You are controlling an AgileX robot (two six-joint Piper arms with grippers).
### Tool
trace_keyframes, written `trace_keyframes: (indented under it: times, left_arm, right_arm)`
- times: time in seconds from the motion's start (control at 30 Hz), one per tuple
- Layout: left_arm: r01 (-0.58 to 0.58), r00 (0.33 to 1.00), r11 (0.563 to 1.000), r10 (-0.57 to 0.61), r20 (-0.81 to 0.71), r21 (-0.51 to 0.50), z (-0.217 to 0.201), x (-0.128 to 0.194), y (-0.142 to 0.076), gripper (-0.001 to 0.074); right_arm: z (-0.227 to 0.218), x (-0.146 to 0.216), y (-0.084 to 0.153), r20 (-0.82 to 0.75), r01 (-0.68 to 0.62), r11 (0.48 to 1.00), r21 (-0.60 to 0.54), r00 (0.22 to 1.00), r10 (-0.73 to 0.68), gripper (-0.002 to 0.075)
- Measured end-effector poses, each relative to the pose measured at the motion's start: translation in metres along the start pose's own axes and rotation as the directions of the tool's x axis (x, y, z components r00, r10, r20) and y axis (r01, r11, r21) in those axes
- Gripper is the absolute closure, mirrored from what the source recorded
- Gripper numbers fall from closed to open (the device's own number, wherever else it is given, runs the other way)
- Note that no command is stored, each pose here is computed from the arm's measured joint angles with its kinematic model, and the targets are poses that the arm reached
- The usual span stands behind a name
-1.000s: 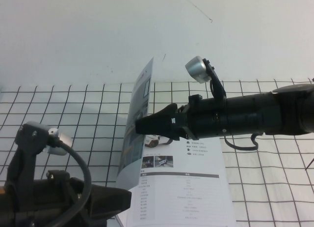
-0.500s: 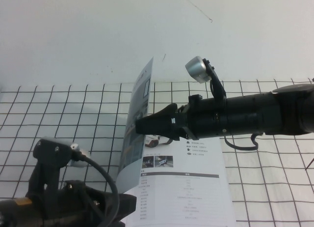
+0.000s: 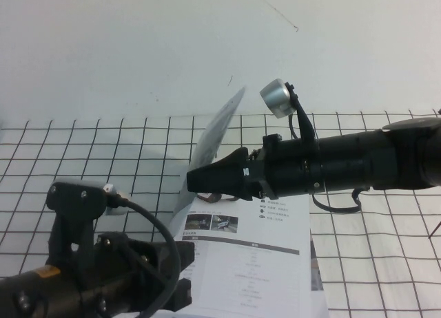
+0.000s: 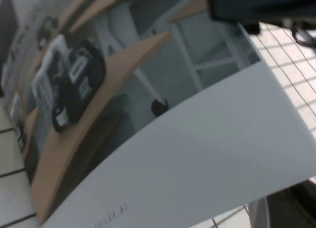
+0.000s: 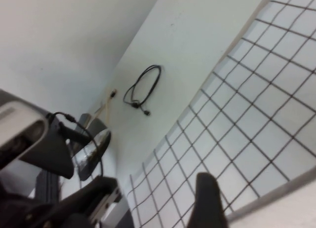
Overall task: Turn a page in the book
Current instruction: Open the closed book
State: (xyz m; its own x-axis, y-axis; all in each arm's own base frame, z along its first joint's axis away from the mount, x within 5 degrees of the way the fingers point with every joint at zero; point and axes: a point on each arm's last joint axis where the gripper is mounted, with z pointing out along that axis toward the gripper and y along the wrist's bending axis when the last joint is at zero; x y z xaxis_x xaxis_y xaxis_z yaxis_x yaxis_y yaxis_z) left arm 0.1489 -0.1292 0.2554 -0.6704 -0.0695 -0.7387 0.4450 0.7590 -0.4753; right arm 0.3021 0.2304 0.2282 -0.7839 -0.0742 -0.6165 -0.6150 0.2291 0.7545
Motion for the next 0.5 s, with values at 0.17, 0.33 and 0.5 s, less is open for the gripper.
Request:
trace_keyframes:
  times: [0.17,0.33,0.5]
  left_arm:
    - [0.05,0.998,0.999,-0.049,0.032,-0.019,0.0,-0.003,0.002,0.0738]
    - [0.1,0.993,0.994,-0.097,0.066,-0.035,0.0,-0.006,0.004,0.0738]
    - [0.15,0.978,0.985,-0.136,0.157,-0.082,-0.001,-0.013,0.009,0.0738]
  right_arm:
    - [0.0,-0.004,0.008,-0.006,0.018,0.998,-0.065,1.0,-0.018,0.0255]
    - [0.0,-0.008,0.015,-0.007,0.037,0.993,-0.115,0.999,-0.038,0.0261]
    - [0.0,-0.004,0.013,-0.05,0.061,0.994,-0.096,0.997,-0.066,0.0375]
